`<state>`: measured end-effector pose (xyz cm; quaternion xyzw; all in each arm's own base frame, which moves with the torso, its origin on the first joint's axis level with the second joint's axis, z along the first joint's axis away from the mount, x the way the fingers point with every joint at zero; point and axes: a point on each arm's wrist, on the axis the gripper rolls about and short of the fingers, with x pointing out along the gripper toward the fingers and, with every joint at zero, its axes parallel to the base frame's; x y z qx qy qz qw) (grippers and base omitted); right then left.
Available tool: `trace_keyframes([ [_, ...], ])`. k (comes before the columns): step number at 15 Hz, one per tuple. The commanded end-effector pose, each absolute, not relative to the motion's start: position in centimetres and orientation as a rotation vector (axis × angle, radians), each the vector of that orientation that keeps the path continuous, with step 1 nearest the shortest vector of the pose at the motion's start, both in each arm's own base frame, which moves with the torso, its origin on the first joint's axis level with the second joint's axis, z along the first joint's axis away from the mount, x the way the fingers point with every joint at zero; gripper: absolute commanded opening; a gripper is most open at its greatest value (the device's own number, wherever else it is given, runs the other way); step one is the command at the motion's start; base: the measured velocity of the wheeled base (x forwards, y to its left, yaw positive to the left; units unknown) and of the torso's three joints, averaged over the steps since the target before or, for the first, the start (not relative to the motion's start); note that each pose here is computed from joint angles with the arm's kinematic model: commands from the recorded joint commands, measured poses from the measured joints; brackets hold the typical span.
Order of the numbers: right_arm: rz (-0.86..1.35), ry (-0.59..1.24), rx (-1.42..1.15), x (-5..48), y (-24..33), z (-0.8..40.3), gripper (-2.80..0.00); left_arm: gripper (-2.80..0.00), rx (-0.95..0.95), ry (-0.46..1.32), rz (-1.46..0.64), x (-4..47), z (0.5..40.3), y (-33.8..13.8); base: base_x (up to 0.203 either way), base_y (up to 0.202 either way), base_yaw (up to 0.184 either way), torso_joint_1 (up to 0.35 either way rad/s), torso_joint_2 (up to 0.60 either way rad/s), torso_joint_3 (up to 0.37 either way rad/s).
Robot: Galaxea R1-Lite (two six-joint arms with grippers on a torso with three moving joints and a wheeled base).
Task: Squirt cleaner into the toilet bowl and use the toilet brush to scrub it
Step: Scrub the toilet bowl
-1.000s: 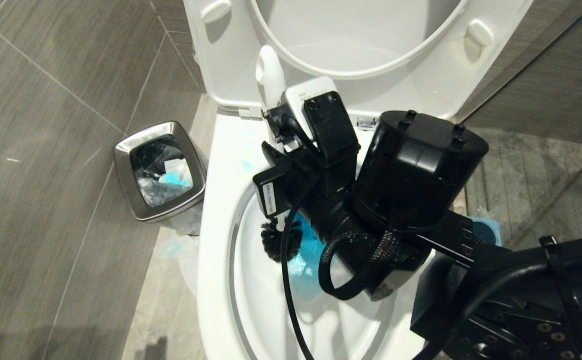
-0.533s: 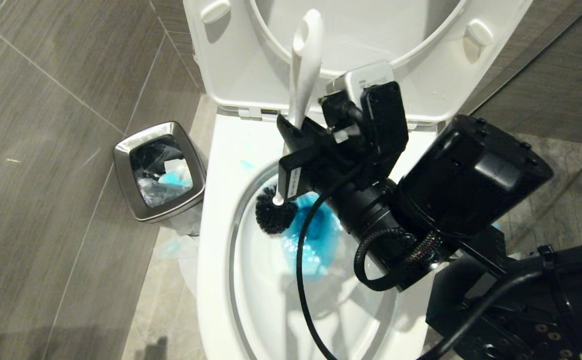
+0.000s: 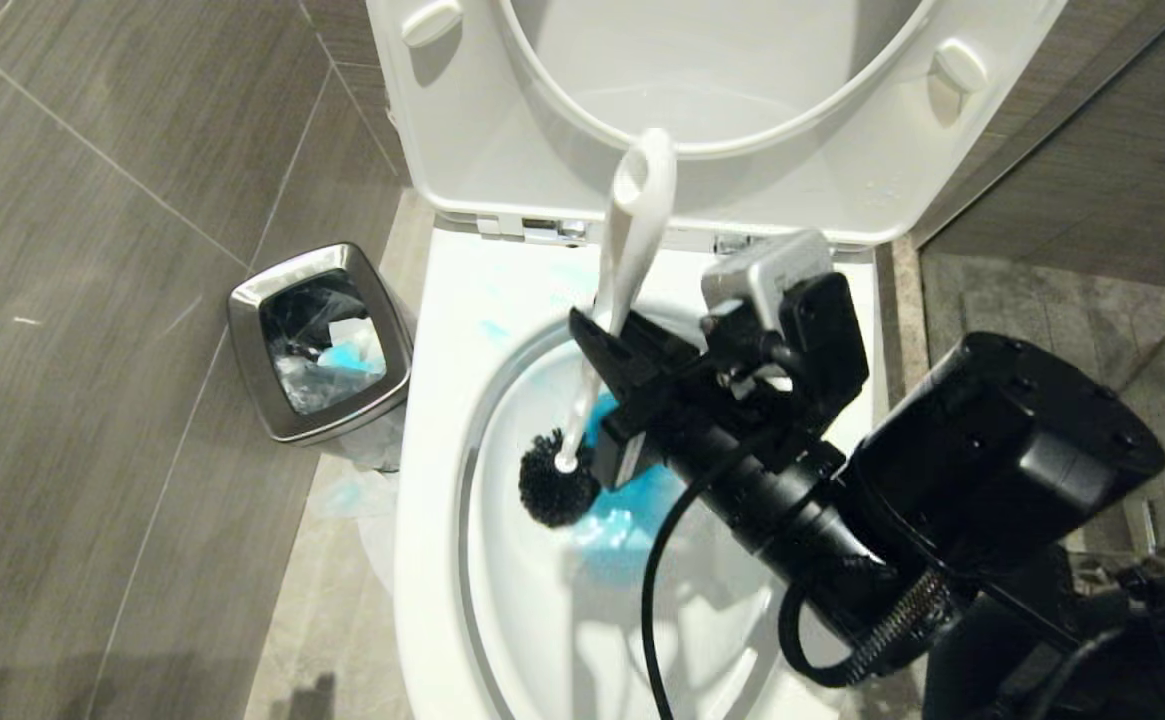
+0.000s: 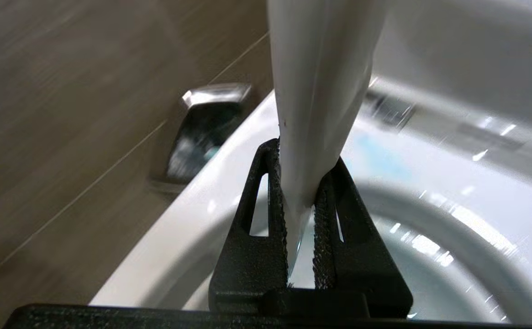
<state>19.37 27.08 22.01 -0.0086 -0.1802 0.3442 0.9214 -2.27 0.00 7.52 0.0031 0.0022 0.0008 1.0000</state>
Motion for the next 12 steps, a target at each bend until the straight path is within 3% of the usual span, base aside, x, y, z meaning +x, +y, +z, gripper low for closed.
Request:
trace_keyframes([
  [1, 0.806, -0.318, -0.002, 18.25, 25.83, 20.75, -2.8, -2.8, 0.006, 0.004, 0.002, -2.27, 7.53, 0.0, 0.0, 0.0, 0.0, 0.0, 0.0, 0.0],
  [12, 0.811, -0.308, 0.005, 18.34, 25.93, 20.55, -2.8, -2.8, 0.006, 0.005, 0.003, -2.27, 7.52, 0.0, 0.0, 0.0, 0.0, 0.0, 0.0, 0.015],
])
